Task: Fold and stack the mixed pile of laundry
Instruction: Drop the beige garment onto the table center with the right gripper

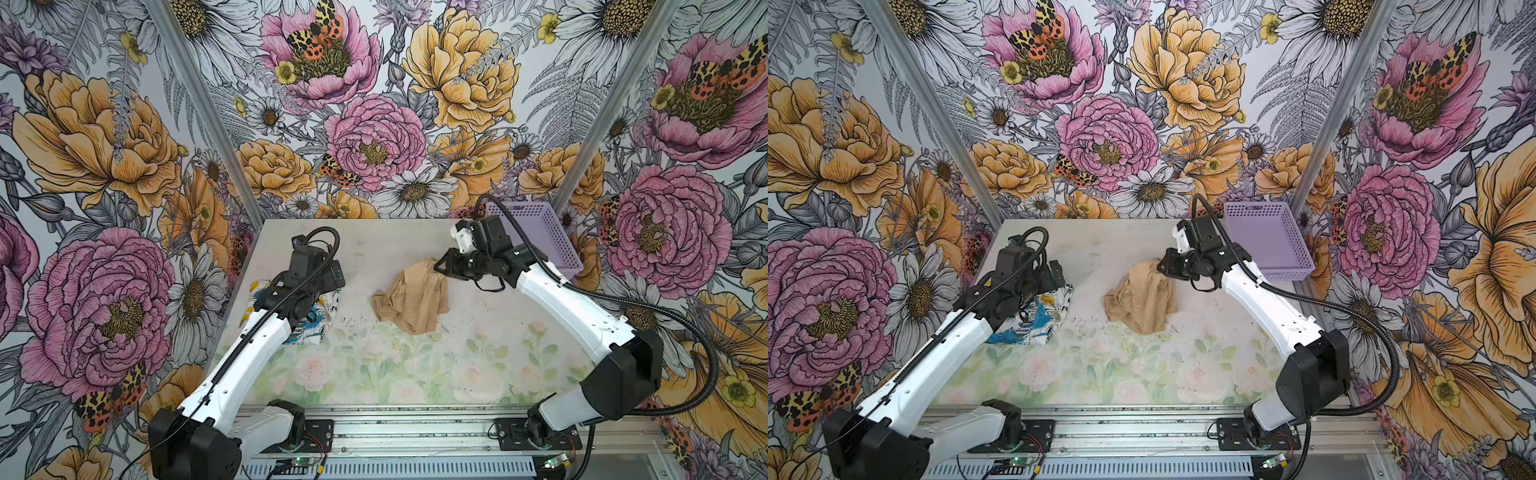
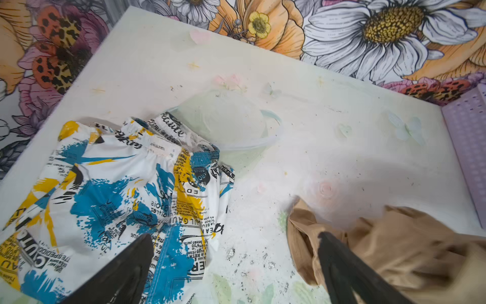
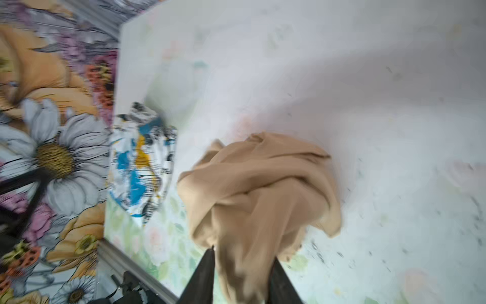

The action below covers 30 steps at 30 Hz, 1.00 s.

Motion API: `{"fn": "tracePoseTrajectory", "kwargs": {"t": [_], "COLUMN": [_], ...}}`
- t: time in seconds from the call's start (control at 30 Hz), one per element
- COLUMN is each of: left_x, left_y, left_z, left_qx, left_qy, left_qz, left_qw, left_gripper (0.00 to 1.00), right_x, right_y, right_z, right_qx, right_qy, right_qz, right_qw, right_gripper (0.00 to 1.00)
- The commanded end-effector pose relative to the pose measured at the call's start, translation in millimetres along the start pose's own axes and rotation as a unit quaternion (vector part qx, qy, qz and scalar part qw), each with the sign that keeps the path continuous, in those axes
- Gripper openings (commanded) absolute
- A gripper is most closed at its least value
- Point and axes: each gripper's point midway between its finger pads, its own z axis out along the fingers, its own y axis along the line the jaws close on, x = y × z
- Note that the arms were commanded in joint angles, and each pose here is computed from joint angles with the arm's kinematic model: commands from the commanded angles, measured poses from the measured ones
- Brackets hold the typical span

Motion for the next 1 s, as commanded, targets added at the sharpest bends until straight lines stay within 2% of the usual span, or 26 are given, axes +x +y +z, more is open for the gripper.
{"fn": "tracePoseTrajectory", "kwargs": {"t": [0.0, 0.13, 0.23, 0.3, 0.43, 0.7, 0.97], "left_x": [21, 73, 105, 119, 129, 128, 132], "left_y": [-41, -120, -166, -182, -185, -167, -160], "left_z": [17, 42, 52, 60, 78, 86, 97], "left_qx": [0.047, 0.142, 0.172, 0.175, 0.155, 0.117, 0.108], "left_qy": [0.04, 0.11, 0.137, 0.15, 0.16, 0.158, 0.165], "left_qz": [0.028, 0.087, 0.147, 0.171, 0.18, 0.187, 0.195], "left_qw": [0.998, 0.98, 0.964, 0.958, 0.958, 0.962, 0.961], "left_gripper": [0.99, 0.99, 0.98, 0.95, 0.86, 0.72, 0.58], "right_x": [-17, -18, -17, -16, -12, -10, -11], "right_y": [-28, -29, -28, -28, -27, -26, -24], "right_z": [-31, -33, -32, -32, -37, -43, -43], "right_qx": [0.081, 0.092, 0.092, 0.091, 0.086, 0.079, 0.076], "right_qy": [-0.084, -0.092, -0.091, -0.091, -0.094, -0.099, -0.1], "right_qz": [0.003, -0.007, -0.01, -0.009, -0.012, -0.013, -0.012], "right_qw": [0.993, 0.991, 0.992, 0.992, 0.992, 0.992, 0.992], "right_gripper": [0.52, 0.6, 0.61, 0.61, 0.61, 0.61, 0.61]}}
